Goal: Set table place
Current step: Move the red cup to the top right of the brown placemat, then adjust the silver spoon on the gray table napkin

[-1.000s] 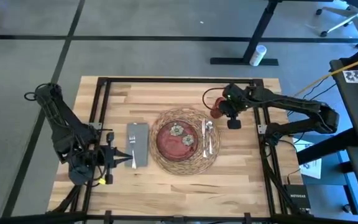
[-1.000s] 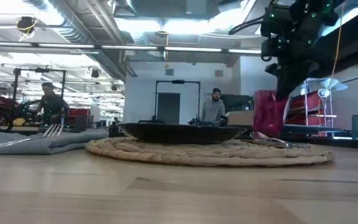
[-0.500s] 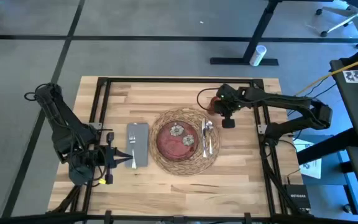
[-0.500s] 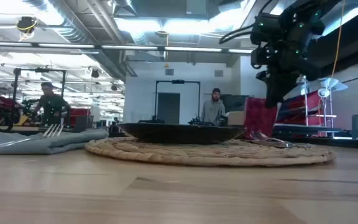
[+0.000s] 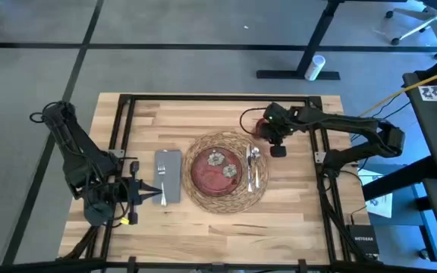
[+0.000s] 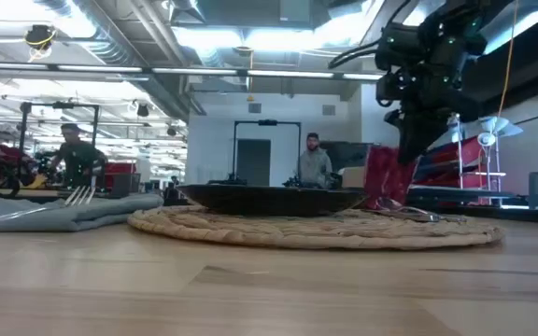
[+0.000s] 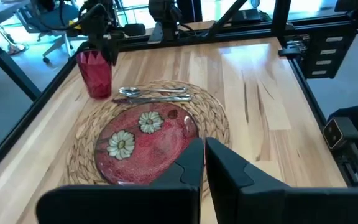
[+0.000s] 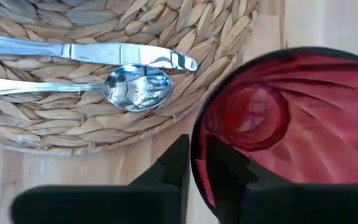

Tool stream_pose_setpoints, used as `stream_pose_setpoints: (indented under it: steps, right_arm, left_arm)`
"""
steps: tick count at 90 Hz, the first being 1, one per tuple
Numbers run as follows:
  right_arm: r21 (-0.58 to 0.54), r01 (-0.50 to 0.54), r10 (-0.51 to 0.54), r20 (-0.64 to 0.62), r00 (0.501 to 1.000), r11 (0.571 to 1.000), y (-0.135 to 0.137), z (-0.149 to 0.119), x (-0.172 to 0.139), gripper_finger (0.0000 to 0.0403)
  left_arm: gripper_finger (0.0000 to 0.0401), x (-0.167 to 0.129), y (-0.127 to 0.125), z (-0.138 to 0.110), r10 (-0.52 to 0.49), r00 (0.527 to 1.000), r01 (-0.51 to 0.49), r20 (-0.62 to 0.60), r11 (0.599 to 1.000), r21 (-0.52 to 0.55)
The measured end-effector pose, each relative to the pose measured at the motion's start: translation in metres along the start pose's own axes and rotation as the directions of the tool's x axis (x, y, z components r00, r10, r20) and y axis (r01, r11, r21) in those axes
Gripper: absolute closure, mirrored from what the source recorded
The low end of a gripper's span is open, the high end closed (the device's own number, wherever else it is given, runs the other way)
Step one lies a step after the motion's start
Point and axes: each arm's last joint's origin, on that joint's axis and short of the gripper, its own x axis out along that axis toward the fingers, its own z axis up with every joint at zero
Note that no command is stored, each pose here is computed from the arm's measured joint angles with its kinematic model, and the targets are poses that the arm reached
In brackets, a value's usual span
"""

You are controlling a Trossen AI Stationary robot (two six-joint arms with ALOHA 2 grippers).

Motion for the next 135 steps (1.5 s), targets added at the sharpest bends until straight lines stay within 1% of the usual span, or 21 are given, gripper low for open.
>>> stream_pose_setpoints:
  steps: [9, 16, 31, 43, 51, 56, 61, 69, 77, 82, 91, 99, 104, 107, 112, 116, 119, 125, 135]
  right_arm:
    - [-0.006, 0.003, -0.003, 0.002, 1.0, 1.0, -0.001, 0.002, -0.003, 0.0323]
    - [-0.013, 0.017, -0.017, 0.028, 0.999, 1.0, -0.004, 0.009, -0.009, 0.0308]
    - [-0.044, 0.053, -0.05, 0.056, 0.997, 0.998, -0.009, 0.021, -0.026, 0.0292]
    - [-0.086, 0.082, -0.079, 0.036, 0.996, 0.993, -0.011, 0.027, -0.038, 0.0291]
    - [-0.094, 0.084, -0.08, 0.039, 0.996, 0.992, -0.012, 0.031, -0.047, 0.0293]
    - [-0.096, 0.077, -0.074, 0.041, 0.996, 0.992, -0.012, 0.034, -0.053, 0.0301]
    - [-0.108, 0.068, -0.064, 0.043, 0.997, 0.992, -0.01, 0.037, -0.058, 0.0314]
    - [-0.169, 0.073, -0.069, 0.033, 0.997, 0.983, -0.002, 0.044, -0.067, 0.0345]
    - [-0.245, 0.092, -0.09, 0.017, 0.996, 0.965, 0.012, 0.052, -0.077, 0.0387]
    - [-0.274, 0.112, -0.112, 0.016, 0.994, 0.955, 0.02, 0.057, -0.082, 0.0396]
    - [-0.253, 0.126, -0.12, 0.038, 0.992, 0.959, 0.031, 0.064, -0.09, 0.0381]
    - [-0.231, 0.123, -0.11, 0.068, 0.992, 0.965, 0.039, 0.069, -0.095, 0.0364]
    - [-0.23, 0.115, -0.101, 0.075, 0.992, 0.966, 0.044, 0.071, -0.096, 0.0354]
    - [-0.236, 0.112, -0.096, 0.08, 0.992, 0.965, 0.046, 0.072, -0.096, 0.0348]
    - [-0.246, 0.109, -0.09, 0.086, 0.992, 0.963, 0.05, 0.073, -0.096, 0.0338]
    - [-0.254, 0.106, -0.086, 0.087, 0.992, 0.961, 0.052, 0.073, -0.096, 0.033]
    - [-0.26, 0.103, -0.083, 0.088, 0.993, 0.96, 0.054, 0.074, -0.096, 0.0324]
    - [-0.268, 0.1, -0.078, 0.09, 0.993, 0.958, 0.056, 0.074, -0.096, 0.0314]
    - [-0.273, 0.098, -0.075, 0.092, 0.993, 0.957, 0.058, 0.074, -0.096, 0.0299]
  left_arm:
    - [0.0401, 0.0, 0.0, 0.0, 0.0, 1.0, 0.0, 0.0, 1.0, 0.0]
    - [0.0401, 0.0, 0.0, 0.0, 0.0, 1.0, 0.0, 0.0, 1.0, 0.0]
    - [0.0401, 0.0, 0.0, 0.0, 0.0, 1.0, 0.0, 0.0, 1.0, -0.005]
    - [0.0401, 0.001, 0.001, 0.0, 0.006, 1.0, -0.006, -0.002, 1.0, -0.014]
    - [0.0401, 0.007, 0.007, 0.0, 0.047, 0.999, -0.048, -0.02, 0.998, -0.05]
    - [0.0401, 0.012, 0.013, -0.002, 0.084, 0.995, -0.088, -0.051, 0.993, -0.075]
    - [0.0401, 0.019, 0.019, -0.009, 0.101, 0.987, -0.112, -0.122, 0.99, -0.088]
    - [0.0401, 0.032, 0.026, -0.022, 0.121, 0.961, -0.151, -0.248, 0.983, -0.107]
    - [0.0401, 0.047, 0.031, -0.04, 0.132, 0.924, -0.182, -0.359, 0.977, -0.111]
    - [0.0401, 0.055, 0.034, -0.051, 0.14, 0.899, -0.207, -0.415, 0.971, -0.122]
    - [0.0401, 0.064, 0.04, -0.067, 0.173, 0.855, -0.296, -0.488, 0.937, -0.186]
    - [0.0401, 0.07, 0.046, -0.076, 0.161, 0.818, -0.368, -0.552, 0.884, -0.288]
    - [0.0401, 0.074, 0.05, -0.081, 0.151, 0.798, -0.405, -0.584, 0.852, -0.333]
    - [0.0401, 0.075, 0.052, -0.084, 0.148, 0.785, -0.425, -0.602, 0.835, -0.349]
    - [0.0401, 0.078, 0.057, -0.089, 0.15, 0.763, -0.448, -0.629, 0.824, -0.346]
    - [0.0401, 0.08, 0.061, -0.092, 0.163, 0.75, -0.461, -0.641, 0.823, -0.331]
    - [0.04, 0.082, 0.064, -0.094, 0.172, 0.743, -0.462, -0.647, 0.831, -0.31]
    - [0.0397, 0.085, 0.07, -0.098, 0.195, 0.723, -0.457, -0.663, 0.855, -0.247]
    - [0.0384, 0.09, 0.08, -0.099, 0.222, 0.704, -0.407, -0.675, 0.905, -0.127]
